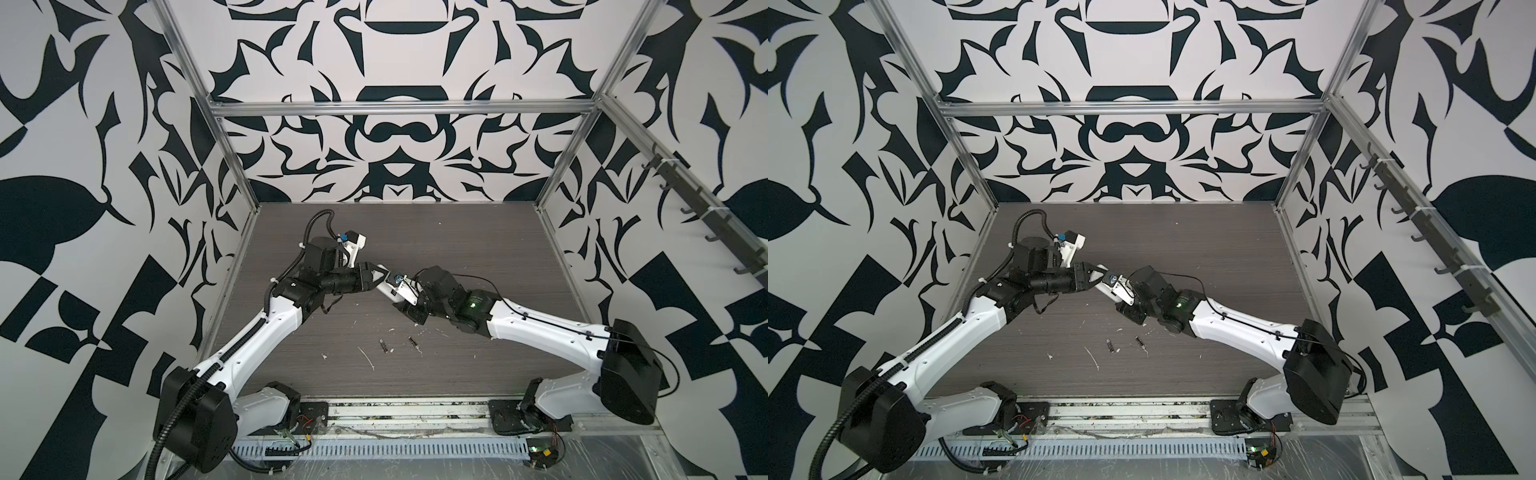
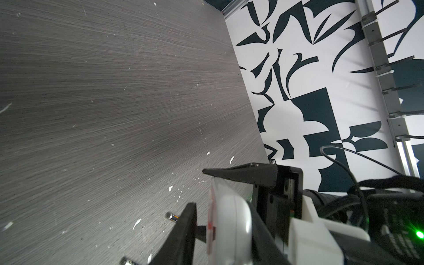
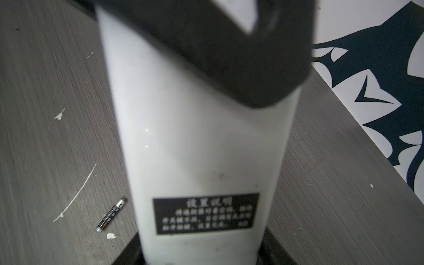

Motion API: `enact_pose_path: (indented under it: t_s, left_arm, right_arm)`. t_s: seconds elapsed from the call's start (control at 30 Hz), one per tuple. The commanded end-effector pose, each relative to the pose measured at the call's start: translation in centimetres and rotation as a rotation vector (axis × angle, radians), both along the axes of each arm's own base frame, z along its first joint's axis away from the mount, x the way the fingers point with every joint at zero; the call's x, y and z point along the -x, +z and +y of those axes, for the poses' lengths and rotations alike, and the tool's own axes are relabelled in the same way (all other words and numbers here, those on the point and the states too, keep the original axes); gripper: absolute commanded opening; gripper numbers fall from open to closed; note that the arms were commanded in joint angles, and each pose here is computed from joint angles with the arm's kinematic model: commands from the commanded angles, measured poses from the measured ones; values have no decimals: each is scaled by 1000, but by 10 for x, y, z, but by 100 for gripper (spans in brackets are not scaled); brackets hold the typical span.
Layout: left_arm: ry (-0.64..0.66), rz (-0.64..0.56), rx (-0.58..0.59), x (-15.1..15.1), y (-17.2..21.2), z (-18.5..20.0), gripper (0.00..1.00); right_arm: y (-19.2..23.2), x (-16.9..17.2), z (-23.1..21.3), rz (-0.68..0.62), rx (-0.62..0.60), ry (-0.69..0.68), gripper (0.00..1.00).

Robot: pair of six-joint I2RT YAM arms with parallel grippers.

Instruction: Load the batteries into the remote control

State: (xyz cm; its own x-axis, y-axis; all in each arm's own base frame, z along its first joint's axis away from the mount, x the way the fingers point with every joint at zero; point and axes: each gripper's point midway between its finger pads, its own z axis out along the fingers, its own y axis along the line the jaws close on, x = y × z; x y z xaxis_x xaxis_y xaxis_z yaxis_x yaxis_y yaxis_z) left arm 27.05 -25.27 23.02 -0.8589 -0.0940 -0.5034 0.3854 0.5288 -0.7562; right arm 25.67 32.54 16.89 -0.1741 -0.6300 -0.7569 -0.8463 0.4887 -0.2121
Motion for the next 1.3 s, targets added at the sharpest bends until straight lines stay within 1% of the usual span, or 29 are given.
enact_pose_path:
  t_s: [0.0, 0.13, 0.23, 0.5, 0.57, 0.6, 0.67, 0.7, 0.87, 0.97, 1.03, 1.1, 1.23, 1.27]
  left_arm:
    - [-10, 26, -18, 3, -12, -1, 34]
    - [-13, 27, -14, 4, -12, -2, 32]
    - [-18, 33, -7, 5, -12, -3, 29]
    - [-23, 35, 11, 5, -13, -6, 15]
    - [-20, 30, 12, 4, -13, -5, 13]
    - [-17, 30, 12, 4, -14, -5, 11]
    - [-13, 24, 12, 3, -15, -4, 8]
    - [-9, 24, 13, 3, -16, -4, 8]
    - [21, -10, 5, -3, -22, -1, 5]
    - [41, -34, 6, -8, -27, 0, 4]
    - [67, -34, 14, -13, -33, 2, 4]
    - [90, -38, 40, -18, -39, 4, 4]
    - [124, -54, 81, -25, -45, 9, 3]
    - [131, -57, 89, -26, -47, 11, 3]
  right_arm:
    - [36, -11, 8, -87, -65, -19, 0]
    - [35, -11, 9, -88, -66, -17, 0]
    - [35, -11, 9, -91, -66, -16, 0]
    - [35, -11, 9, -95, -64, -12, 0]
    - [36, -11, 9, -97, -69, -13, 0]
    - [36, -11, 9, -98, -73, -15, 2]
    - [37, -11, 8, -100, -81, -19, 10]
    - [38, -11, 8, -100, -87, -21, 16]
    - [38, -11, 9, -91, -103, -30, 57]
    - [43, -10, 10, -77, -128, -37, 74]
    - [50, -6, 10, -55, -147, -35, 81]
    - [55, -3, 11, -23, -171, -38, 86]
    - [57, -6, 3, 29, -161, -106, 90]
    - [56, -8, 0, 65, -172, -134, 91]
